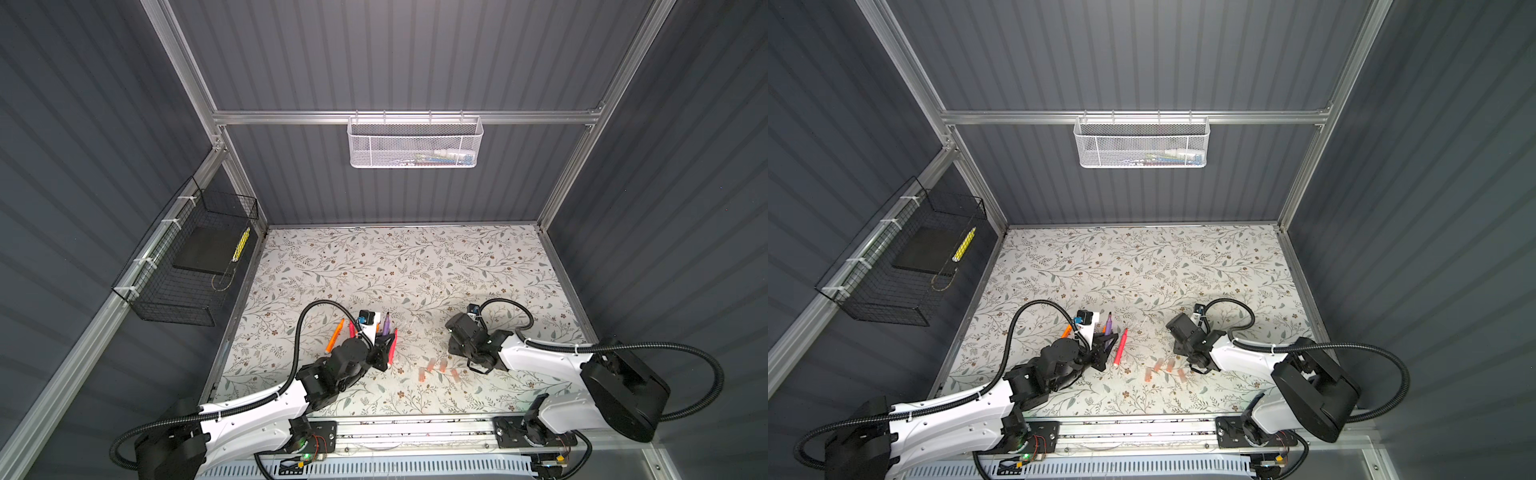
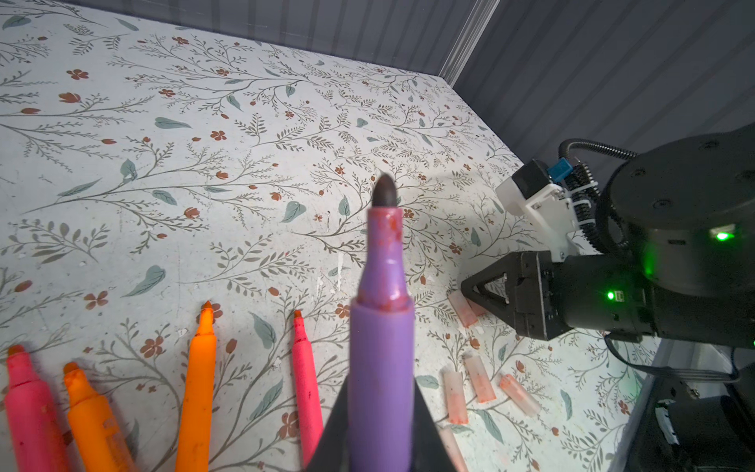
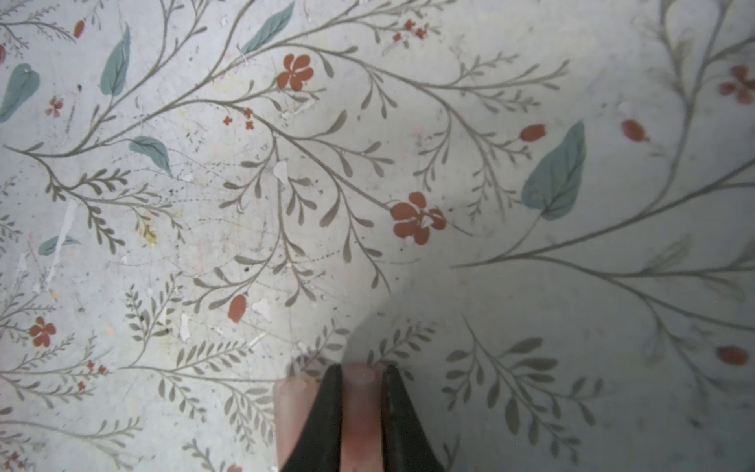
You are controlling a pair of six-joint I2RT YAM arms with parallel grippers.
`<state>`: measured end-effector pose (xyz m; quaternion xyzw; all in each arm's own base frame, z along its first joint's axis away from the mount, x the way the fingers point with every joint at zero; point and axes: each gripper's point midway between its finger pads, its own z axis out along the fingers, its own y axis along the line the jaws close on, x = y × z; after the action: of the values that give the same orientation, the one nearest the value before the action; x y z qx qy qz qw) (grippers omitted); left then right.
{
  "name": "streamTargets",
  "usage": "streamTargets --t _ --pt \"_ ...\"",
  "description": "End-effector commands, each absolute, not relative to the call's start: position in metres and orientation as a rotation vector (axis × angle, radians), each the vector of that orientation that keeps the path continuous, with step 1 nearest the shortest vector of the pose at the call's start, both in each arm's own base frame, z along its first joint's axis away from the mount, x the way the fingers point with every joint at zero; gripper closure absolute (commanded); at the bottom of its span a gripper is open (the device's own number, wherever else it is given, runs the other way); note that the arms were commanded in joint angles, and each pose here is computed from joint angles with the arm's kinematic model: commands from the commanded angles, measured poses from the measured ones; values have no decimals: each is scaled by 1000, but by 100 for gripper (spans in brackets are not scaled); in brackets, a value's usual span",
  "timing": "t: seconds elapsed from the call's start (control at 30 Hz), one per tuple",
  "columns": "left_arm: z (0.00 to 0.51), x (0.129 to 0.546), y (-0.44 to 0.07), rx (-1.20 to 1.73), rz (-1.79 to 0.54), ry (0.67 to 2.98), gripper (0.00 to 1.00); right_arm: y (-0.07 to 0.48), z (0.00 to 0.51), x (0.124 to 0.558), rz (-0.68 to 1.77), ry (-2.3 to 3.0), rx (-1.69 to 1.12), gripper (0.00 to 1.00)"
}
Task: Insert the pens into the pen caps
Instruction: 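Lift the pink cap with the right gripper toward the marker tip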
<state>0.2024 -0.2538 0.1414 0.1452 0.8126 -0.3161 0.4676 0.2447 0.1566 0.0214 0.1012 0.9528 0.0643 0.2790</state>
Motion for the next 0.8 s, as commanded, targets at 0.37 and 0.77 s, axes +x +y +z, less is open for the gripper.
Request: streamTargets --t 0.37,0.77 --pt "151 178 -310 648 -1013 1923 100 147 143 241 602 2096 297 98" --pt "152 177 -331 706 -1080 1901 100 167 230 237 940 1734 202 100"
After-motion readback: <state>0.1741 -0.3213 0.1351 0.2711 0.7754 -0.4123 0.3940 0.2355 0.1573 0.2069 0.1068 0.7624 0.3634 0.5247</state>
